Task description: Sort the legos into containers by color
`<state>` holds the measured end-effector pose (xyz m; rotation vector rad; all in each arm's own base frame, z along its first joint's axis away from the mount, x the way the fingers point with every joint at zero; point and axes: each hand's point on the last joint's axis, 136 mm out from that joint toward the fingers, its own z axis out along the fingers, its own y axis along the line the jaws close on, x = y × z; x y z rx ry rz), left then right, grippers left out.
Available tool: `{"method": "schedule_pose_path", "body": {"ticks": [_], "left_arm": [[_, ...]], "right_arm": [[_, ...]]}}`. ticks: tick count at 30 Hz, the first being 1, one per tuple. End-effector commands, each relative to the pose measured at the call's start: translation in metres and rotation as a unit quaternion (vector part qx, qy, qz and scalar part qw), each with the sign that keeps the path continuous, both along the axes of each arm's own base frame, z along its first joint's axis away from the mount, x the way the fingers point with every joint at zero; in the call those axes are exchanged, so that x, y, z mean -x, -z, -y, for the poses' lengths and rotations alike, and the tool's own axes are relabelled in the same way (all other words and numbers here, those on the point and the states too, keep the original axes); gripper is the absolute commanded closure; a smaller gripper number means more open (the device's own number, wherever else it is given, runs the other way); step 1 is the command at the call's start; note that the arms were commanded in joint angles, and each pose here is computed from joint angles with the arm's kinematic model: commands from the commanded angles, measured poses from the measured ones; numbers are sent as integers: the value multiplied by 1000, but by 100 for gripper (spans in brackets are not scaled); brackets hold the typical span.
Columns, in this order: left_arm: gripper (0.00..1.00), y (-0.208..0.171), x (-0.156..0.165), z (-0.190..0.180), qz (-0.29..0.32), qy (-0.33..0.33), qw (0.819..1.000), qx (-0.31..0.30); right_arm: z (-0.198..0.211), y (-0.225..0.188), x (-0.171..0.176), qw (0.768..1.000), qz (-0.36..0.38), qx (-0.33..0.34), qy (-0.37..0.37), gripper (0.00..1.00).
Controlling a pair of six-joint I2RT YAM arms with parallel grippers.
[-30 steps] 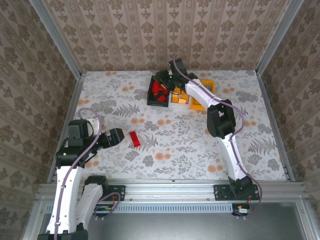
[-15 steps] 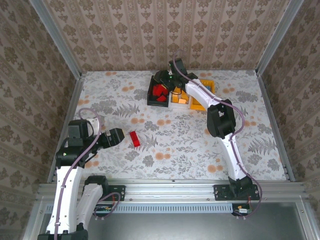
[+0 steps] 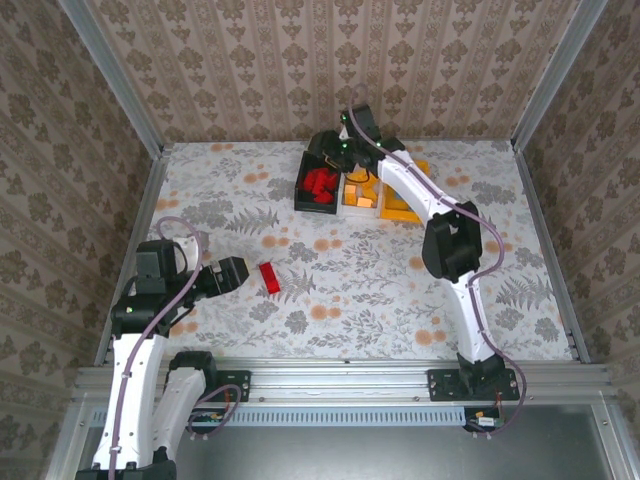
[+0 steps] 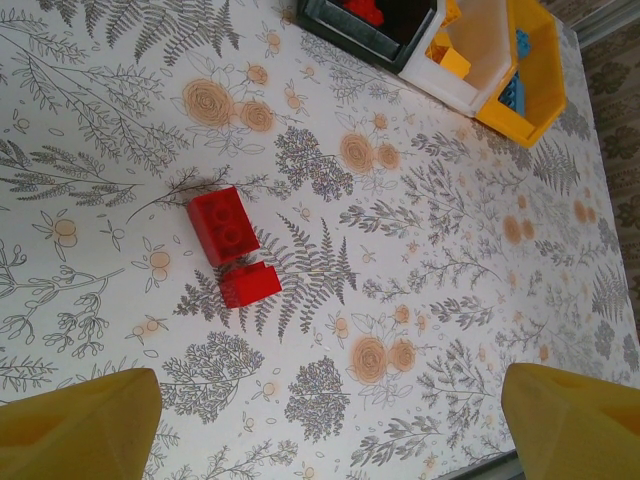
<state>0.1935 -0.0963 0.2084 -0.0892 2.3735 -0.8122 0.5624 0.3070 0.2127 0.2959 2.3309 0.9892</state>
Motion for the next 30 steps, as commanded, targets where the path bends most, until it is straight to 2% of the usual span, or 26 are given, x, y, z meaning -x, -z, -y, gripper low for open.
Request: {"method": "schedule_pose_path", "body": {"ticks": [1,7,12,20,30], "left_arm": [[11,-3,0,4,18,19,1000,0],[10,-2,2,8,16,26,1000,-2],[10,-1,2,11,12,34,999,1],[2,-5,4,19,19,57,998,15],[0,-11,8,22,34,67,997,22]], "right_arm": [[1,-48,23,998,42,16,-32,39],[-6,-82,57,993,54,15,-107,39],[-17,-94,101,980,46,37,-188,38],[-33,-84,175,953,22,92,-287,35],[-50,-51,232,936,-16,128,-329,32]]}}
